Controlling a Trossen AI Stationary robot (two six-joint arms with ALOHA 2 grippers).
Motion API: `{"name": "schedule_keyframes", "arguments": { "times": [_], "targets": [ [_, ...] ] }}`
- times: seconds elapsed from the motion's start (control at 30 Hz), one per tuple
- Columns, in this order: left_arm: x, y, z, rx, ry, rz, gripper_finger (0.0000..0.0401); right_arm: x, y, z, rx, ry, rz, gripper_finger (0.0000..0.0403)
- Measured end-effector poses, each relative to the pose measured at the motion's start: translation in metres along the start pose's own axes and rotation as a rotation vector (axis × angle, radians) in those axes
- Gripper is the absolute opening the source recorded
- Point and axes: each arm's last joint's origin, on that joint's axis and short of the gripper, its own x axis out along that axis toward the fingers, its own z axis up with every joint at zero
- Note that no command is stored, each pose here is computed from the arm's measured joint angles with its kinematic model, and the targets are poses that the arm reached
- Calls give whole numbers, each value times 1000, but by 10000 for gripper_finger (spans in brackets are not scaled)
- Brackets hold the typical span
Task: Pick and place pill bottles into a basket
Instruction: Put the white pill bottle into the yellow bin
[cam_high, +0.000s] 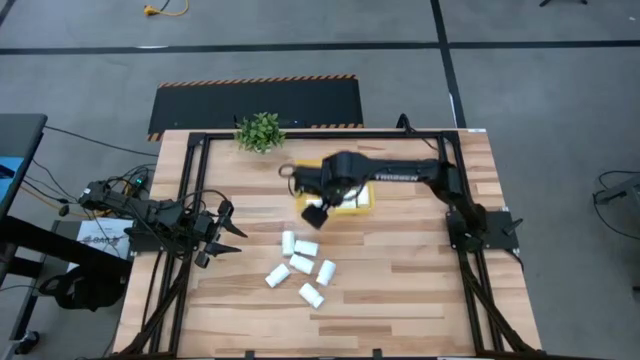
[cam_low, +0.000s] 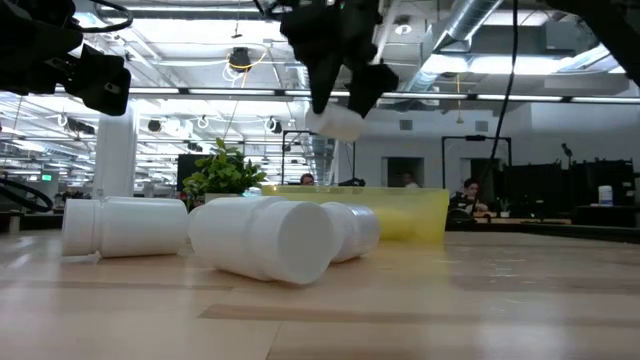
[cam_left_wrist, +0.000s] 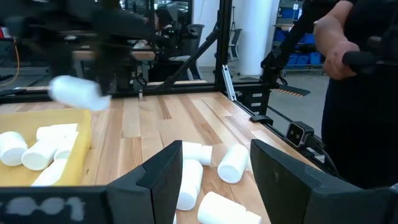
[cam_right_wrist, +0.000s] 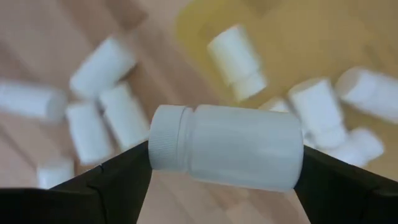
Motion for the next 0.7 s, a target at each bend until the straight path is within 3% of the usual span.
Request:
{"name": "schedule_keyframes", "arguments": {
  "times": [0.37, 0.53, 0.7],
  "targets": [
    [0, 0, 0, 0, 0, 1, 177, -1, -55, 39, 404, -103, 35, 334],
    [0, 0, 0, 0, 0, 0, 177, 2, -67, 48, 579, -136, 61, 332],
    [0, 0, 0, 0, 1, 0, 177, 19, -71, 50, 662, -138, 68, 331]
  ]
}}
